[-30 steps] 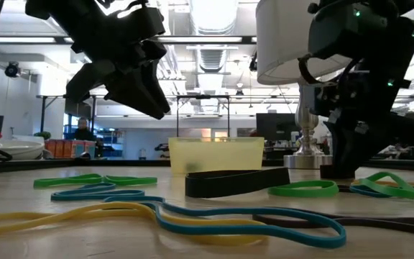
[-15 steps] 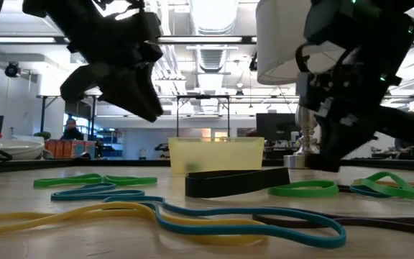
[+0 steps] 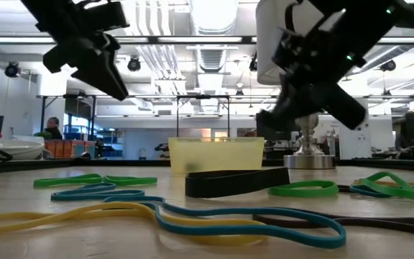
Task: Pick and place rubber bands into bin
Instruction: Put the black rubber band into the yellow bin
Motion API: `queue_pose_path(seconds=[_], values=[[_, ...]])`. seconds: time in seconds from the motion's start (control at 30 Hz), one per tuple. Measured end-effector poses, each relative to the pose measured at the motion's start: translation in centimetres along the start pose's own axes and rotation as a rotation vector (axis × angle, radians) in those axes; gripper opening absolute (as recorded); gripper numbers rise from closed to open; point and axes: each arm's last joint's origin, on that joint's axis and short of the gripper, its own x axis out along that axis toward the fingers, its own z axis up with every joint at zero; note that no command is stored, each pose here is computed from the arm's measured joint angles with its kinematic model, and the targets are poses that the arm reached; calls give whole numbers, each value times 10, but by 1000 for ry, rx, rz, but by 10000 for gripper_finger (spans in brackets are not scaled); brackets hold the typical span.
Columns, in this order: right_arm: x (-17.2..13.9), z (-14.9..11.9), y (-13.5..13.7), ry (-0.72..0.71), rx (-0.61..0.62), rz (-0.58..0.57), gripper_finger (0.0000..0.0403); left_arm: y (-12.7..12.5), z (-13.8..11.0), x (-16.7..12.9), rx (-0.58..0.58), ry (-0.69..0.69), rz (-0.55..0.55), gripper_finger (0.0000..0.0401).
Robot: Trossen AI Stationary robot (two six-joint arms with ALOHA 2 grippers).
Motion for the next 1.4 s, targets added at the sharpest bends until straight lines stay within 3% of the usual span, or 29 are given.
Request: queue_pose_path(seconds=[0.17,0.37,0.63,0.97,1.4], values=[[6,13,-14,-107,-29,-64,8,1,-13,1,-2,-2,3,91],[22,17,-44,-155,32,-150,8,1,-16,2,3,5,4,91],[47,3,-77,-129,167,-109,8,1,-17,3,5,6,4,91],[62,-8,-88,-77,223,-120,11,1,-16,3,3,4,4,91],[62,-7,-86,-110,235,-58,111,0,-17,4,-1,-2,3,91]])
